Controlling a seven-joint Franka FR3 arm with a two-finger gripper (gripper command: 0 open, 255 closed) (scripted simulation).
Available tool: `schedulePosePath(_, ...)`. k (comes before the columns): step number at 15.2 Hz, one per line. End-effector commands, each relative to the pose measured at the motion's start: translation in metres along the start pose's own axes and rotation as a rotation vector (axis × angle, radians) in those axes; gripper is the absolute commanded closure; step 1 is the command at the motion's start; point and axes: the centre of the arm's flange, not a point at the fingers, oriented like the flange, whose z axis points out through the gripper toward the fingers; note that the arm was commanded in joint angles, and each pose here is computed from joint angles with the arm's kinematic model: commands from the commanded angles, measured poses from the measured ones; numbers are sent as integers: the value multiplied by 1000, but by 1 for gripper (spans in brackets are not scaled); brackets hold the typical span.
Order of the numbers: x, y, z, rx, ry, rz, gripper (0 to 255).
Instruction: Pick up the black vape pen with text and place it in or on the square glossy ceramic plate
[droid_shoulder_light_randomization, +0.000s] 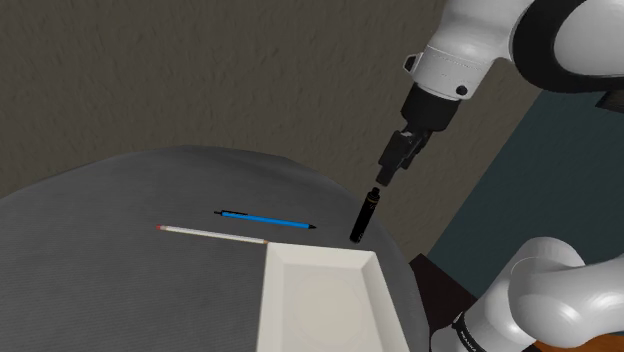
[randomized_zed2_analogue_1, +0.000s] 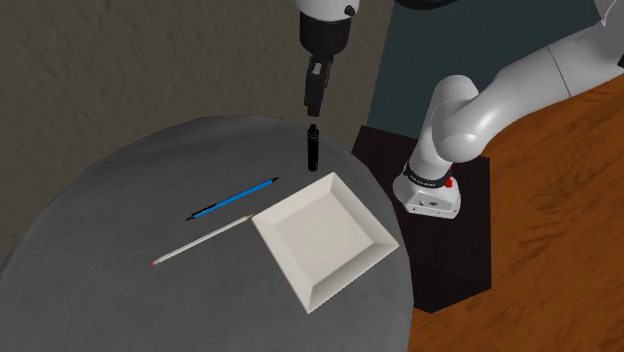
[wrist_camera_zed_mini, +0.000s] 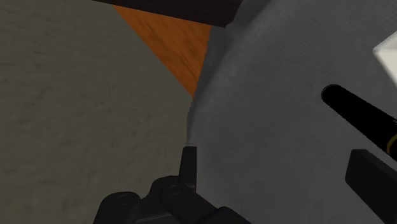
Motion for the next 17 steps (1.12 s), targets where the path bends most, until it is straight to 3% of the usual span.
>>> schedulePosePath(1, -4, -27, -6, 12, 7, -8, 0)
schedulePosePath(5, -9, -75, -19, 33, 22, -26, 0)
schedulePosePath(13, -8, -77, 21, 34, 22, -26, 0)
schedulePosePath(17, -8, -77, 21, 34, 22, -26, 0)
